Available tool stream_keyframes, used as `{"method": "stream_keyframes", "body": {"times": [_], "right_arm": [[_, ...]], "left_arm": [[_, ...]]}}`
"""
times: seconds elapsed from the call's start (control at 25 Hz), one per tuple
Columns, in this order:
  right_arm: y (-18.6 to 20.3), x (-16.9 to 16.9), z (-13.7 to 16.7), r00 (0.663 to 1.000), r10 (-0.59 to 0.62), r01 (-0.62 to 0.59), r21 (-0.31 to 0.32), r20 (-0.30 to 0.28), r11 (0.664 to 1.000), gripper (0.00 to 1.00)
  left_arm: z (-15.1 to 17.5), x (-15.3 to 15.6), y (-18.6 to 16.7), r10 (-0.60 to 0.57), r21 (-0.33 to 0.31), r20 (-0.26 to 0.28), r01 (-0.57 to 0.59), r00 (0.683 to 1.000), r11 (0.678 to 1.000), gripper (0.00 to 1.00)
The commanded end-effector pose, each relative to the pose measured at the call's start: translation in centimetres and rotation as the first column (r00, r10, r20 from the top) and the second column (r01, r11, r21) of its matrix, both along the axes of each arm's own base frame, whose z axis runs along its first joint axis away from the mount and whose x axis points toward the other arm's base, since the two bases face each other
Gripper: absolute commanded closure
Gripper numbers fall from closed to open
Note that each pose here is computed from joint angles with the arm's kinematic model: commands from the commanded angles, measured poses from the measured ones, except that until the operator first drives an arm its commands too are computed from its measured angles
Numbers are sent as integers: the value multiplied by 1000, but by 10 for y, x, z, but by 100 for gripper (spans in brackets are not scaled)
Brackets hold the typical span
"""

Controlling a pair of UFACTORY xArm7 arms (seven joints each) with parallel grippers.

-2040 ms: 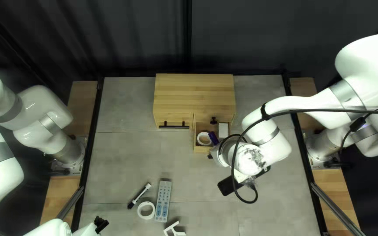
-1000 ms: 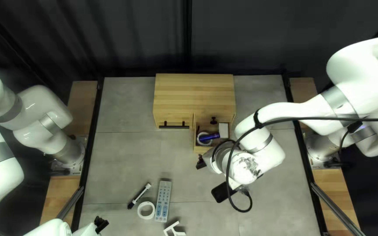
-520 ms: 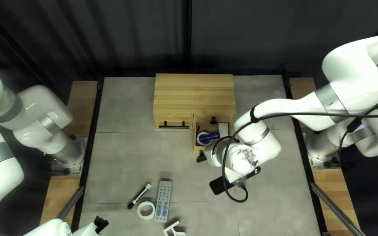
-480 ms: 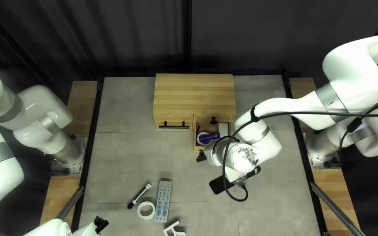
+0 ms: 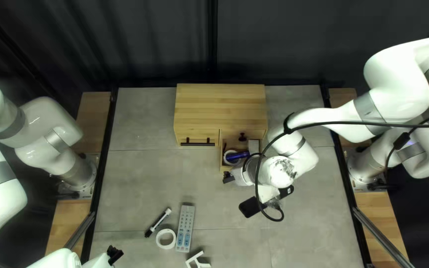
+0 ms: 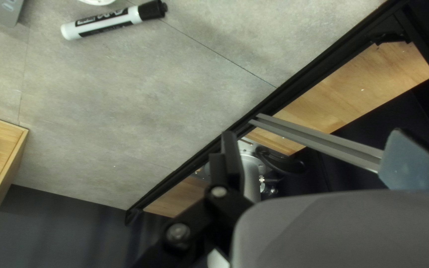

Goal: Open drawers and place objects into drawer and close

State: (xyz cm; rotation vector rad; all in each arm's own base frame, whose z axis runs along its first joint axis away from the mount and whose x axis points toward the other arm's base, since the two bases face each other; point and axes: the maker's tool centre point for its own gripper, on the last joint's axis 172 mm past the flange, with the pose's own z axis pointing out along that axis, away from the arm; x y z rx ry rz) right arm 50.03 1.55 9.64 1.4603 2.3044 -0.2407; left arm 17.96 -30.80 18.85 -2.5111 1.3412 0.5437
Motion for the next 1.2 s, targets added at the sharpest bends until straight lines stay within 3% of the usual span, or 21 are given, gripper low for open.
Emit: {"method": "stream_keyframes", "body": {"times": [0.04,0.44,0.88,1.2], "right_arm": [[-7,1,-5,998,-58,59,14,-21,998,0],[-19,1,-5,980,-198,198,31,-24,980,0],[-12,3,-16,923,-373,380,82,-92,921,0],[-26,1,-19,897,-435,442,109,-84,891,0]], "left_arm": [[0,0,0,0,0,0,0,1000,1000,0],[0,0,0,0,0,0,0,1000,1000,0],[0,0,0,0,0,0,0,1000,1000,0],[0,0,0,0,0,0,0,1000,1000,0]]}}
